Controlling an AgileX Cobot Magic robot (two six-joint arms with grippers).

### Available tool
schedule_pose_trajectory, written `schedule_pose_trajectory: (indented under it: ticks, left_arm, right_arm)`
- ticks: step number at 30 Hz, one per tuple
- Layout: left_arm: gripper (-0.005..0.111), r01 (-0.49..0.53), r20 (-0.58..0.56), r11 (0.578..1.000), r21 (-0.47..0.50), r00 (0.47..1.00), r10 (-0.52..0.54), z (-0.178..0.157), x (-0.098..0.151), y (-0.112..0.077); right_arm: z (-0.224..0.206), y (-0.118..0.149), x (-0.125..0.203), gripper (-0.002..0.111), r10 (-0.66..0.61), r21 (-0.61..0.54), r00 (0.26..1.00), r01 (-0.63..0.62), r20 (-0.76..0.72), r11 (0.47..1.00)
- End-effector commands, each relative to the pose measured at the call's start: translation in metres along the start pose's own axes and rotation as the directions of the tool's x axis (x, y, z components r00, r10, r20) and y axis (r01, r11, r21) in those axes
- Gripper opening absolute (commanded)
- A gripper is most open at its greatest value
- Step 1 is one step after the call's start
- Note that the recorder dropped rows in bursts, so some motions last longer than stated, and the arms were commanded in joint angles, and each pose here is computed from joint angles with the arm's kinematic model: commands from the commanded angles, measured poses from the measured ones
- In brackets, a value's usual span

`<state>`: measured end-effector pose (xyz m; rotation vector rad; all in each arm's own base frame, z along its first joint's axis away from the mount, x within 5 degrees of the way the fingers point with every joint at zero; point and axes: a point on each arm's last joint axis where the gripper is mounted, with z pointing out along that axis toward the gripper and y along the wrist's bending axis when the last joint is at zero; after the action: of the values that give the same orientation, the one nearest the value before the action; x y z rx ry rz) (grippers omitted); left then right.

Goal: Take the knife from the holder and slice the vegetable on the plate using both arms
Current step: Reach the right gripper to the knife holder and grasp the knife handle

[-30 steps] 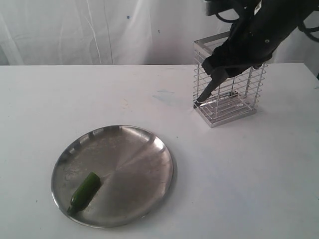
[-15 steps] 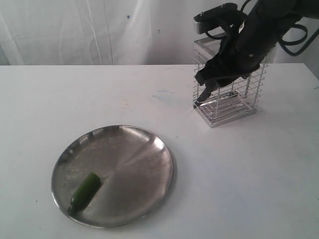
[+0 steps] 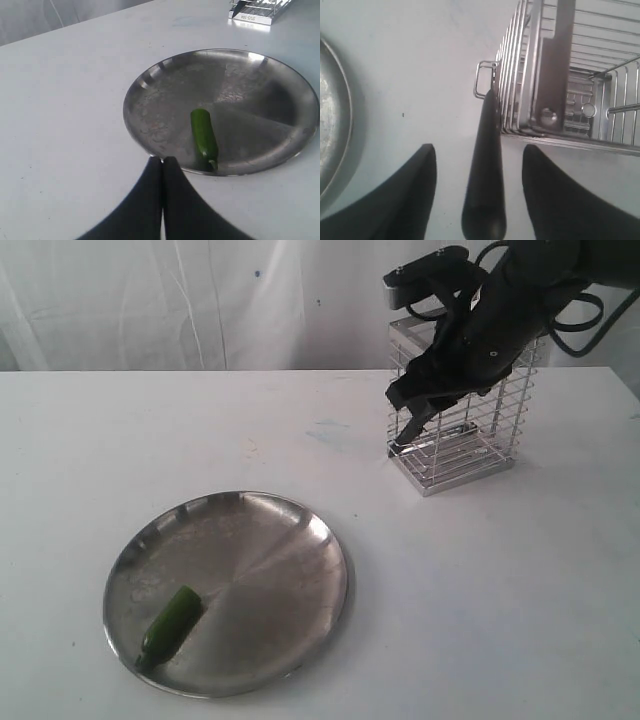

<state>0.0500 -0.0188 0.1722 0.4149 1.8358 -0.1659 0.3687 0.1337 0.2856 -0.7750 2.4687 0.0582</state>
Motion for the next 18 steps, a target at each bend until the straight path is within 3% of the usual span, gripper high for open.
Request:
schedule_pose_trajectory:
  ticks: [1, 9, 18]
  left_arm:
    - [0.0, -0.002, -0.006, 1.0, 0.009, 1.0, 0.002, 0.0002, 0.0018, -0.0007]
    - [0.0, -0.002, -0.006, 1.0, 0.009, 1.0, 0.002, 0.0002, 0.0018, -0.0007]
    - [0.0, -0.002, -0.006, 1.0, 0.009, 1.0, 0.002, 0.0002, 0.0018, -0.0007]
  right_arm:
    - [0.0068, -0.0028, -0.0001, 0.049, -0.002, 0.006, 1.0, 0.002, -0.008, 1.0]
    - [0.0147, -0.0045, -0.0002, 0.034, -0.017, 0.022, 1.0, 0.017, -0.009, 1.0]
    - [0.0132, -0.0059, -0.0056, 0.034, -0.018, 0.032, 1.0, 0.017, 0.025, 0.999]
